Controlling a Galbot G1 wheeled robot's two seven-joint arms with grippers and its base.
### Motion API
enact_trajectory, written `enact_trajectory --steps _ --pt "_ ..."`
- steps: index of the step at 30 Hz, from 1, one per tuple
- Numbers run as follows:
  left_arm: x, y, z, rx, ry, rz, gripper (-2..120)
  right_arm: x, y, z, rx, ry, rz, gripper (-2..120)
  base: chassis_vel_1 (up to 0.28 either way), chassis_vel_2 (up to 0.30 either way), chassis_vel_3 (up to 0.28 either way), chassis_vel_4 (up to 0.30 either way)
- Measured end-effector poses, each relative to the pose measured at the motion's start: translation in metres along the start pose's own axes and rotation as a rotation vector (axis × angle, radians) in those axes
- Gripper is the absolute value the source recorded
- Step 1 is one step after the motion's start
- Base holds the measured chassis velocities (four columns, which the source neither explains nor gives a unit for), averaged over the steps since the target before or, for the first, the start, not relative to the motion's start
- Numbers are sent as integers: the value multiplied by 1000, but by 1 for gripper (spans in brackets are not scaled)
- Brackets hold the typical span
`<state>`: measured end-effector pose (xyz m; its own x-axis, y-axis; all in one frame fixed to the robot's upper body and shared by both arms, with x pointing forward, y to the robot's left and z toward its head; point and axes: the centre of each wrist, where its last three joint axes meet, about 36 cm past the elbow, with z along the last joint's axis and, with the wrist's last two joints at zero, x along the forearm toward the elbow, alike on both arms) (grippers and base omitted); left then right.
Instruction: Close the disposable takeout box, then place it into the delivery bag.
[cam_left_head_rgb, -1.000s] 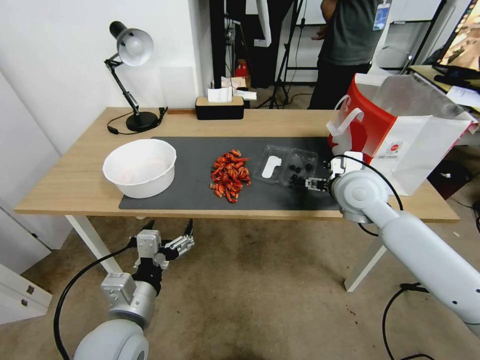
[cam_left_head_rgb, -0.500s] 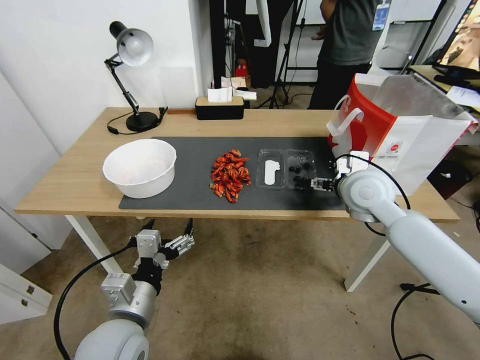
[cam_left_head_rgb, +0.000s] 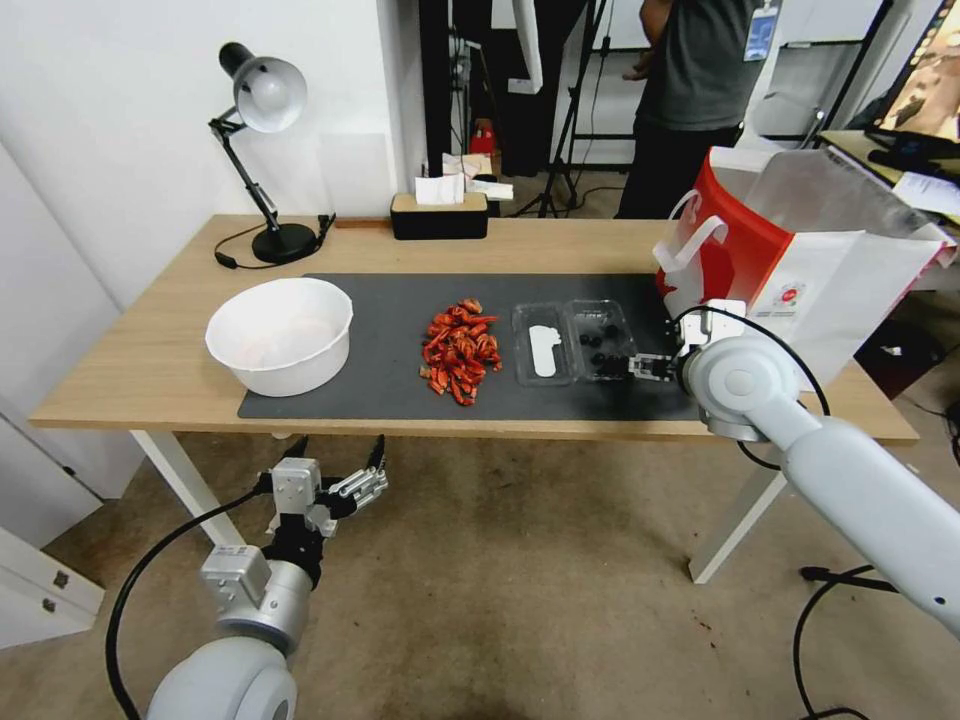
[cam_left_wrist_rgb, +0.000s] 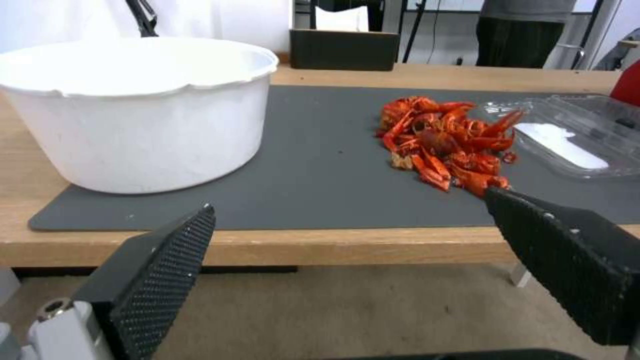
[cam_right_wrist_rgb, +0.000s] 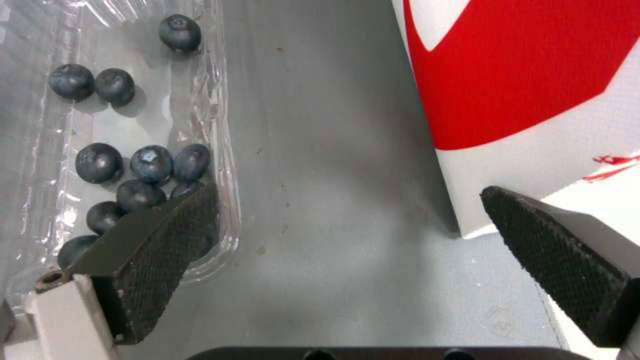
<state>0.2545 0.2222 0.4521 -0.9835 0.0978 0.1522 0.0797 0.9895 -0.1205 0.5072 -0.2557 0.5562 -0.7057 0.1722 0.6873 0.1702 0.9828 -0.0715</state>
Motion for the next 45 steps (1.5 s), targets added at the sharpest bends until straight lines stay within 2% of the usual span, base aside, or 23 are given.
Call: enact_trajectory --steps 10,16,19,20,22,23,26,27,29,30,31,32,34,35,38,39,41,42,45 --pt "0 1 -1 -3 -3 2 100 1 0 2 -3 1 -6 100 0 0 0 0" --pt "0 1 -1 -4 -5 2 100 12 -5 -2 -20 -45 -51 100 0 0 0 0" --pt "1 1 -1 -4 -5 1 100 32 -12 -12 -59 -142 -145 100 0 0 0 0" --pt "1 1 -1 -4 -5 1 100 32 -12 -12 -59 -142 -145 100 0 0 0 0" --pt "1 1 -1 -5 -6 0 100 50 -17 -13 -90 -224 -276 100 0 0 0 0" --pt "1 1 -1 -5 -6 0 100 50 -17 -13 -90 -224 -276 100 0 0 0 0" --pt "1 2 -2 -7 -11 -1 100 70 -29 7 -117 -452 -479 100 0 0 0 0" --pt "1 2 -2 -7 -11 -1 100 70 -29 7 -117 -452 -479 100 0 0 0 0" --pt "2 2 -2 -6 -22 -1 100 70 -40 31 -74 -635 -552 100 0 0 0 0" --pt "2 2 -2 -6 -22 -1 100 70 -40 31 -74 -635 -552 100 0 0 0 0" --pt "2 2 -1 -5 -25 -1 100 69 -44 43 -41 -712 -571 100 0 0 0 0" --pt "2 3 -1 1 -27 -2 100 68 -48 68 11 -825 -598 100 0 0 0 0" --pt "2 5 0 4 -28 -1 100 69 -51 110 31 -928 -601 100 0 0 0 0" --pt "2 5 0 4 -28 -1 100 69 -51 110 31 -928 -601 100 0 0 0 0" --pt "1 7 1 2 -39 1 100 66 -58 165 51 -1026 -531 100 0 0 0 0" --pt "1 7 1 2 -39 1 100 66 -58 165 51 -1026 -531 100 0 0 0 0" --pt "0 10 5 -3 -50 0 100 61 -64 219 11 -1034 -461 100 0 0 0 0" --pt "0 10 5 -3 -50 0 100 61 -64 219 11 -1034 -461 100 0 0 0 0" --pt "-2 13 12 -9 -54 4 100 50 -71 293 -71 -981 -390 100 0 0 0 0"
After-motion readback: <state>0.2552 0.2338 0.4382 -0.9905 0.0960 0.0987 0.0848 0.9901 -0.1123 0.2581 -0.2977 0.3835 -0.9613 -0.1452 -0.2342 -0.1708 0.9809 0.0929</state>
